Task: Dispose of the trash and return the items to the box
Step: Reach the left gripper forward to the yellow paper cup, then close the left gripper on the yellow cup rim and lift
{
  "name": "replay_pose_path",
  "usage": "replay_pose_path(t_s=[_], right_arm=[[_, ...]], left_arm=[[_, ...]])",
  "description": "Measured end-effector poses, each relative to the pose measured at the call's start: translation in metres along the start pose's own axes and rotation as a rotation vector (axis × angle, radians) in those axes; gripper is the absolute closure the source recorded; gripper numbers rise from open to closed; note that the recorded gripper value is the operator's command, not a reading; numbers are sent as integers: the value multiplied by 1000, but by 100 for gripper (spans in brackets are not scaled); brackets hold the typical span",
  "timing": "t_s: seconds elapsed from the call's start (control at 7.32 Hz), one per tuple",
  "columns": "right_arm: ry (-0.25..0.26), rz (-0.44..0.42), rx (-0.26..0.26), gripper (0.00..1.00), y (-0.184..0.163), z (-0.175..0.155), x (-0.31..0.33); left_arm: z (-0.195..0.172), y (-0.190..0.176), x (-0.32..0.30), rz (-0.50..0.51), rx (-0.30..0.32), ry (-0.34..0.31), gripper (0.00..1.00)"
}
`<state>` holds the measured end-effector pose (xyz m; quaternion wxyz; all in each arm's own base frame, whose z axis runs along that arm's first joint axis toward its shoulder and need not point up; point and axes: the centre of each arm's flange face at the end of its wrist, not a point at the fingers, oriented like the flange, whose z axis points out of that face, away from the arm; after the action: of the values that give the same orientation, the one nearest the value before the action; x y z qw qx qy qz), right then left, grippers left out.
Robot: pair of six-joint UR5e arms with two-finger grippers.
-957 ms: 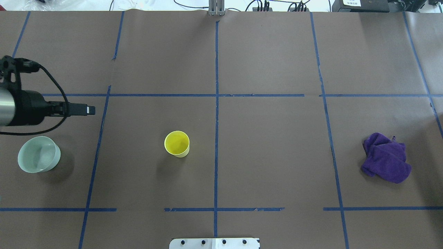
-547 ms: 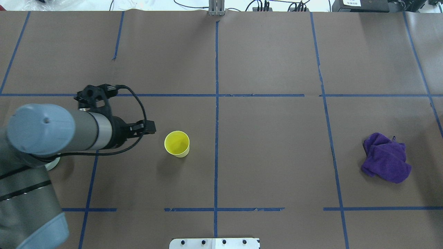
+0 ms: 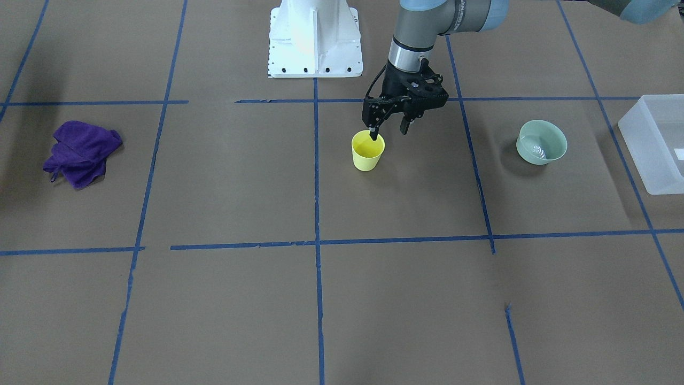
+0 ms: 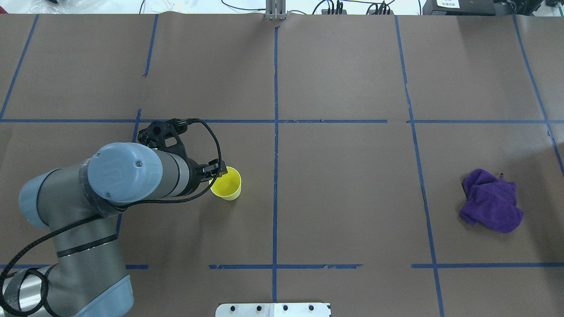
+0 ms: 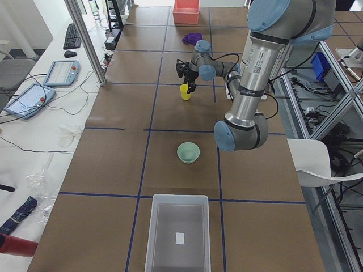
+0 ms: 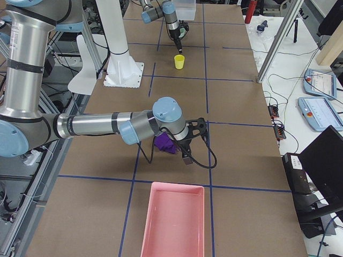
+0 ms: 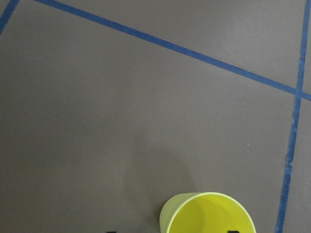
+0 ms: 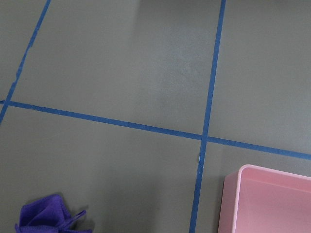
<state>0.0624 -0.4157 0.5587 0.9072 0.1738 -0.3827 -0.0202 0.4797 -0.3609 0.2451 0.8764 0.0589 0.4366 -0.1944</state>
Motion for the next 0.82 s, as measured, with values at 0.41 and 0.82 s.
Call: replay_pose_path(t_s=[0.41,0.82], right_arm=[[2,1,0,0,0,0,1],[3,-1,0,0,0,0,1]], left_arm=[[26,10,2,6,6,-28,100],[3,9,6,45,10,13,100]])
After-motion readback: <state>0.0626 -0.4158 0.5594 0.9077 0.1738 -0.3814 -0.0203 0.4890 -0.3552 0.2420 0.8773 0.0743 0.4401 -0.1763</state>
